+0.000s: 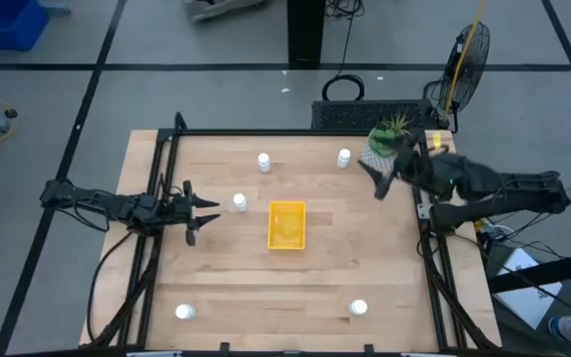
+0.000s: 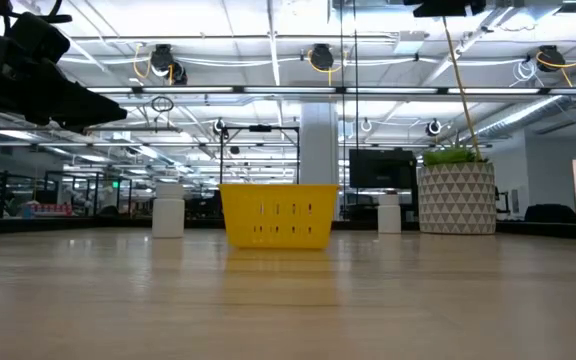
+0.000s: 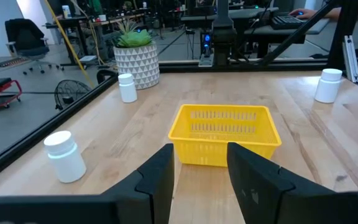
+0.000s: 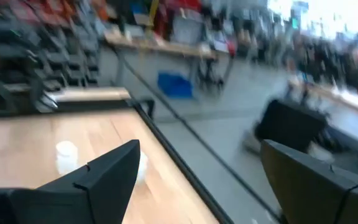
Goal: Pick and place pill bottles into a basket
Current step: Put the white pill bottle into the yellow bin
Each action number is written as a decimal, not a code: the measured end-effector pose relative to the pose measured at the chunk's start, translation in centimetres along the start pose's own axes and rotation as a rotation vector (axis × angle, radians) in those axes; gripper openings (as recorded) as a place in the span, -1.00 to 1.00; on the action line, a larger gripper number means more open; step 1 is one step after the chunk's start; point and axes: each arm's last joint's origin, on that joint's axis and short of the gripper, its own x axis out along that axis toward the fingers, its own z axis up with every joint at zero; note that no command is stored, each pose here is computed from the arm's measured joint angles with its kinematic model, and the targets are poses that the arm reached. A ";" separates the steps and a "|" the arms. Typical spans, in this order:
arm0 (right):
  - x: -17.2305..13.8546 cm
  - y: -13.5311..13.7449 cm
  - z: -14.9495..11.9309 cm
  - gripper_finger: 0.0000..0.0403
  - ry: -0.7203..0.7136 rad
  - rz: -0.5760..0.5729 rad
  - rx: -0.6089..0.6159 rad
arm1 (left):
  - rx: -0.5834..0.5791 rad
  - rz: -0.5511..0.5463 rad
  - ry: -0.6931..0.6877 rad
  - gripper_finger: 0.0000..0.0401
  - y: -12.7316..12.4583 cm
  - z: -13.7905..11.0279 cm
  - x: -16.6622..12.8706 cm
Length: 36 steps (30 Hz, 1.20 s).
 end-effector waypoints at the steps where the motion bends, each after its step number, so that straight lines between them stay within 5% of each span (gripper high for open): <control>1: 0.3 -0.4 0.9 0.61 0.045 -0.017 -0.004 | 0.000 0.000 0.000 -0.24 0.0 0.0 0.0; 11: 6.2 -3.5 4.7 0.62 0.451 -0.030 0.043 | -0.002 -0.001 0.000 -0.24 0.0 0.0 0.0; 22: 14.0 -5.3 -0.4 0.61 0.835 -0.026 0.061 | -0.003 -0.001 0.000 -0.24 0.0 0.0 0.0; 36: 17.8 -5.2 -4.0 0.61 0.967 0.011 0.077 | -0.008 -0.002 0.000 -0.24 0.0 0.0 0.0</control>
